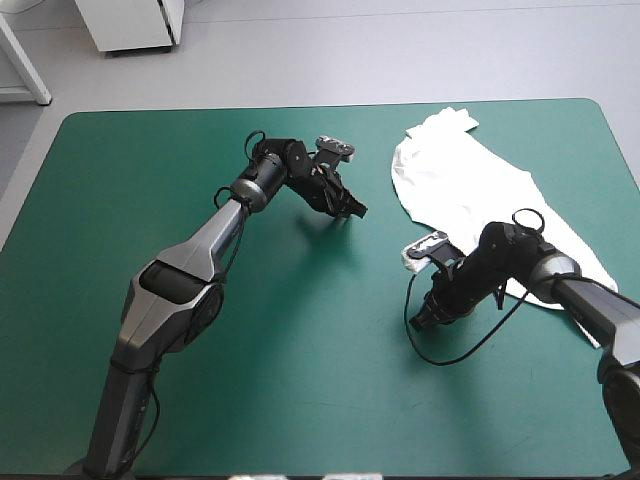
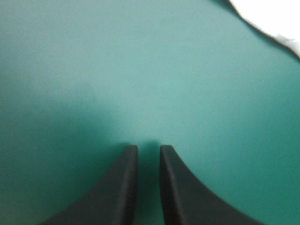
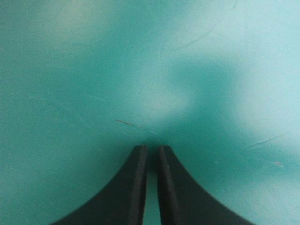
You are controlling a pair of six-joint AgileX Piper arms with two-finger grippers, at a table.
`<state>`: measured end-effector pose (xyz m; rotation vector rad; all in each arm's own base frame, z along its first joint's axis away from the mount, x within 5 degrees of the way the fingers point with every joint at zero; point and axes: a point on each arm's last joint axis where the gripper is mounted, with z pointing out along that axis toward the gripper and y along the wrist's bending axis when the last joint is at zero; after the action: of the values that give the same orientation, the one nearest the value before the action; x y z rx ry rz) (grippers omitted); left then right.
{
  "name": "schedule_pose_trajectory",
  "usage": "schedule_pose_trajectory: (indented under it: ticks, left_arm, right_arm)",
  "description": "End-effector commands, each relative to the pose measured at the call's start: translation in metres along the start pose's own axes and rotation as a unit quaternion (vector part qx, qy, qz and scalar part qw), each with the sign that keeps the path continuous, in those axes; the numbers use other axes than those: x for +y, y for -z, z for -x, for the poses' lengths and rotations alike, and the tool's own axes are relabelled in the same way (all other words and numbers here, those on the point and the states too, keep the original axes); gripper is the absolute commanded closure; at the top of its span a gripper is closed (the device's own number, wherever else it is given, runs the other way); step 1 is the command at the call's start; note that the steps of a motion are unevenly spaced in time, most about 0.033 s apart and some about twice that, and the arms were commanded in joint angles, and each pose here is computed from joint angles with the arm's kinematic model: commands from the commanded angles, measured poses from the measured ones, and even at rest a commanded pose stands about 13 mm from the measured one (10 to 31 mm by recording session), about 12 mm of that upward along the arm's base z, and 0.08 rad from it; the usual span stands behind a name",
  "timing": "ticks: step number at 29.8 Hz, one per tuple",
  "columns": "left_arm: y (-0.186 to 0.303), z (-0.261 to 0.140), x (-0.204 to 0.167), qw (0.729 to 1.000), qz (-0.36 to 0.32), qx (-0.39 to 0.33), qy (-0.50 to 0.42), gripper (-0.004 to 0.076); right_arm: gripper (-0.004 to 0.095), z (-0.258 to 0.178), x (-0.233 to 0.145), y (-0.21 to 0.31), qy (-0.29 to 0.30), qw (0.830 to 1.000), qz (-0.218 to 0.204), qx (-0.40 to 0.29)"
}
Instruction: Fold the cloth
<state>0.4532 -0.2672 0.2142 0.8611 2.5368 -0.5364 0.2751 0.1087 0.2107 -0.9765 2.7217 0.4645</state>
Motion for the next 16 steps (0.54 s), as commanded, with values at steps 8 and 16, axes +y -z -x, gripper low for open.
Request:
schedule_pose_trajectory:
  ticks: [8,16]
  left_arm:
    - [0.039,0.0178,-0.0121,0.998,-0.003,-0.057,-0.007,0.0591]
    - [0.039,0.018,-0.0119,0.998,-0.002,-0.057,-0.007,0.0591]
  right_arm:
    - [0.0818,0.0042,0.004,0.0104,0.002,1.0,0.003,-0.019]
    - [0.0818,0.0043,0.0039,0.0104,-0.005,1.0,0.003,-0.019]
